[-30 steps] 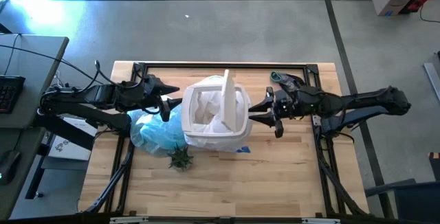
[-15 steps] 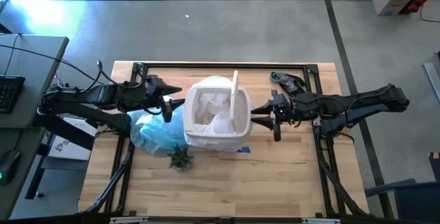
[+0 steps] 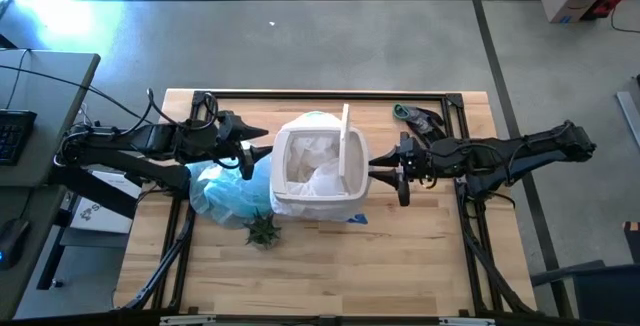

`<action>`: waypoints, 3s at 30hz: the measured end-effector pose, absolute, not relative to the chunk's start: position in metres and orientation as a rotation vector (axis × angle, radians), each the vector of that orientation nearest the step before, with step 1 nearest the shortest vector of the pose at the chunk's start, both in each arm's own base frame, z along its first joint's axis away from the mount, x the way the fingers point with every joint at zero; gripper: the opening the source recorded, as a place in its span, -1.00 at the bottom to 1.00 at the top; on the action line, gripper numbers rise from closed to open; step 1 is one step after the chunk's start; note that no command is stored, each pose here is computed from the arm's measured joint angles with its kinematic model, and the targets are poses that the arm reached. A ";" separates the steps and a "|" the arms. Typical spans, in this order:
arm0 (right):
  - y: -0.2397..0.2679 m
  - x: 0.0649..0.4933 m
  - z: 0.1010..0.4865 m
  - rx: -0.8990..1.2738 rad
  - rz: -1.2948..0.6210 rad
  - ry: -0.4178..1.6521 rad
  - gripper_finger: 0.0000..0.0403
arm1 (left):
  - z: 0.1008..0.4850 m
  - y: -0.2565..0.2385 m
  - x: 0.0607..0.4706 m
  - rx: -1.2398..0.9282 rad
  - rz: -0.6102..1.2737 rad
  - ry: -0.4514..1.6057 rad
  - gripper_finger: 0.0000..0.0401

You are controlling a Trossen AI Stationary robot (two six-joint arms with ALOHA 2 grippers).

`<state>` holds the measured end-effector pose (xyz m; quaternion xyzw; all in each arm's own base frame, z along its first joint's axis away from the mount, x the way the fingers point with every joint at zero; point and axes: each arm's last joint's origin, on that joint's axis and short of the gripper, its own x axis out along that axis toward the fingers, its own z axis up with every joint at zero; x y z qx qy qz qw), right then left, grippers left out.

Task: Place trash/remove bag and relplace
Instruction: Close the trash bin using the trash bin lid

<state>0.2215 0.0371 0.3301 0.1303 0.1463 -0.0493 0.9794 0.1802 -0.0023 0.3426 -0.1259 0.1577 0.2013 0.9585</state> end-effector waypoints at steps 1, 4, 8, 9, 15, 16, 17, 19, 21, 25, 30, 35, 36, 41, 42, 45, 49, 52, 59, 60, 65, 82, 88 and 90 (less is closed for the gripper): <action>0.037 0.221 0.329 0.262 -0.114 0.301 -0.37 | 0.343 -0.002 0.180 -0.256 0.406 0.320 0.19; 0.034 0.214 0.329 0.271 -0.164 0.322 -0.37 | 0.343 -0.003 0.180 -0.257 0.400 0.321 0.19; 0.033 0.204 0.330 0.269 -0.232 0.333 -0.37 | 0.342 -0.003 0.180 -0.256 0.401 0.322 0.19; 0.034 0.202 0.331 0.263 -0.244 0.322 -0.37 | 0.342 -0.003 0.180 -0.256 0.402 0.322 0.19; 0.033 0.177 0.350 0.221 -0.316 0.209 -0.37 | 0.342 -0.002 0.180 -0.252 0.409 0.321 0.19; 0.033 0.173 0.355 0.215 -0.317 0.180 -0.37 | 0.342 -0.002 0.180 -0.252 0.410 0.320 0.19; 0.033 0.171 0.360 0.213 -0.304 0.144 -0.37 | 0.343 -0.002 0.180 -0.250 0.414 0.320 0.19; 0.035 0.169 0.368 0.201 -0.268 0.084 -0.37 | 0.343 -0.002 0.180 -0.248 0.422 0.318 0.19; 0.037 0.170 0.372 0.190 -0.230 0.050 -0.37 | 0.344 -0.002 0.180 -0.241 0.429 0.314 0.19; 0.041 0.181 0.366 0.180 -0.208 0.084 -0.37 | 0.346 -0.002 0.180 -0.240 0.428 0.308 0.19; 0.046 0.199 0.356 0.164 -0.208 0.125 -0.37 | 0.346 -0.002 0.180 -0.236 0.428 0.308 0.19; 0.050 0.209 0.352 0.159 -0.185 0.134 -0.37 | 0.346 -0.002 0.180 -0.236 0.429 0.307 0.19; 0.049 0.209 0.351 0.166 -0.187 0.145 -0.37 | 0.346 -0.002 0.180 -0.236 0.429 0.308 0.19; 0.045 0.208 0.342 0.231 -0.222 0.223 -0.37 | 0.346 -0.002 0.181 -0.236 0.427 0.310 0.19; 0.045 0.208 0.342 0.234 -0.224 0.224 -0.37 | 0.346 -0.002 0.181 -0.236 0.428 0.311 0.19; 0.045 0.208 0.342 0.234 -0.223 0.219 -0.37 | 0.346 -0.002 0.181 -0.235 0.427 0.312 0.19; 0.045 0.207 0.348 0.211 -0.227 0.205 -0.37 | 0.346 -0.002 0.181 -0.235 0.427 0.312 0.19; 0.044 0.206 0.361 0.185 -0.221 0.170 -0.37 | 0.346 -0.002 0.180 -0.226 0.431 0.312 0.19; 0.041 0.201 0.400 0.092 -0.237 0.049 -0.37 | 0.349 0.000 0.175 -0.196 0.457 0.295 0.19; 0.040 0.202 0.405 0.078 -0.236 0.029 -0.37 | 0.349 0.000 0.175 -0.196 0.458 0.296 0.19; 0.030 0.220 0.416 0.062 -0.170 0.010 -0.37 | 0.349 0.000 0.176 -0.191 0.457 0.297 0.19; -0.008 0.340 0.371 0.119 -0.103 0.537 -0.37 | 0.343 0.000 0.173 -0.197 0.468 0.353 0.19; -0.004 0.341 0.380 0.113 -0.098 0.554 -0.37 | 0.343 0.000 0.173 -0.170 0.464 0.360 0.19; -0.004 0.339 0.382 0.112 -0.098 0.563 -0.37 | 0.347 0.000 0.171 -0.150 0.460 0.358 0.19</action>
